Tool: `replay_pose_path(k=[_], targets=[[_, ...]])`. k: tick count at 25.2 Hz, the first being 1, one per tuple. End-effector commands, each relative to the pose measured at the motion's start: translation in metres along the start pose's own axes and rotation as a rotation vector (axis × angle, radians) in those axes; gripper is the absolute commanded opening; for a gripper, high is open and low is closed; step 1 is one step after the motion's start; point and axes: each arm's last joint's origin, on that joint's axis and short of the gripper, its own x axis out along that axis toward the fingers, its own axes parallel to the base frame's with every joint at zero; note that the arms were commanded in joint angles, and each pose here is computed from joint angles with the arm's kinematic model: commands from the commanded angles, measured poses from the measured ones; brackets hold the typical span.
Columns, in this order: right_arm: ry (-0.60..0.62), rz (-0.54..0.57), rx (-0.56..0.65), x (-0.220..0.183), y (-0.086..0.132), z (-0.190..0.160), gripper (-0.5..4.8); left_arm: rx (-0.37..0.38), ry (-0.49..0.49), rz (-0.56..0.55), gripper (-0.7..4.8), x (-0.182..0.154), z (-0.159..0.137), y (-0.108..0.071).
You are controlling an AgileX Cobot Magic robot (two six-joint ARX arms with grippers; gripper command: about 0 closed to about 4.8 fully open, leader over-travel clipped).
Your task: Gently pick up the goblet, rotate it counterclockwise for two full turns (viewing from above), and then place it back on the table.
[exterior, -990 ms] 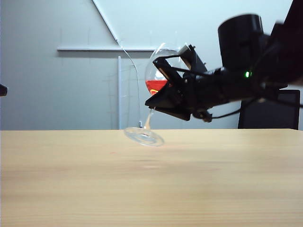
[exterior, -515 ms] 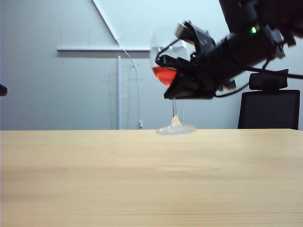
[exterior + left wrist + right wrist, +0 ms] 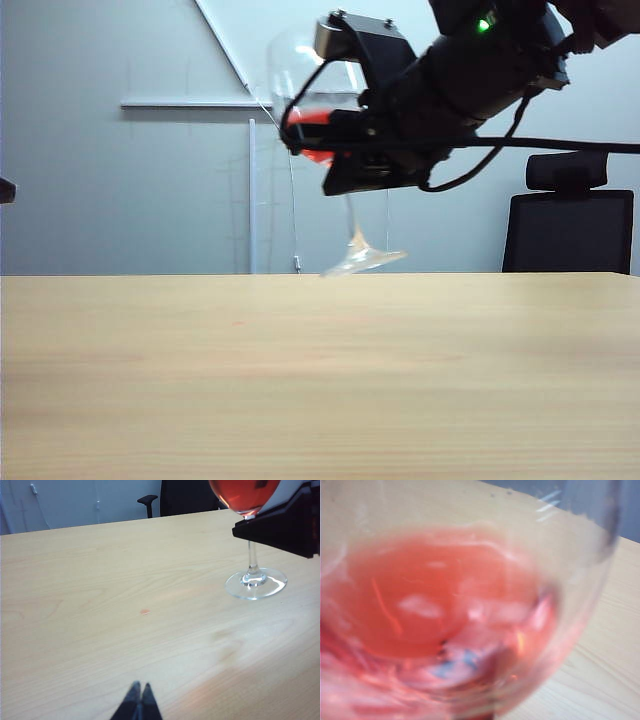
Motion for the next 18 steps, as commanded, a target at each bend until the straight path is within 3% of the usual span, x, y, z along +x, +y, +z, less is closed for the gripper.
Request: replay_pose_path(k=[1,6,13,16,18], targets=[[-0.140,0.003,0.021,-0.004,0.004,0.015,-0.04,0.005,-0.009,-0.001,-0.05,0.000,0.001,0.000],[-0.257,-0.029,-0.004,-0.011,0.011,0.020,-0.04,0.005,-0.010,-0.001,-0.05,0.000,0.002,0.000],[-0.267,-0.042,-0.072,-0.016,0.028,0.021,-0.04,0.005,-0.010,-0.001,-0.05,0.000,0.001,0.000],[-0.292,-0.034,-0.062,-0.019,0.031,0.020,-0.04,0.005,-0.010,-0.001,-0.05,0.000,0.001,0.000],[-0.337,-0.025,0.005,-0.023,0.030,0.016,-0.04,0.005,-0.010,-0.001,-0.05,0.000,0.001,0.000]])
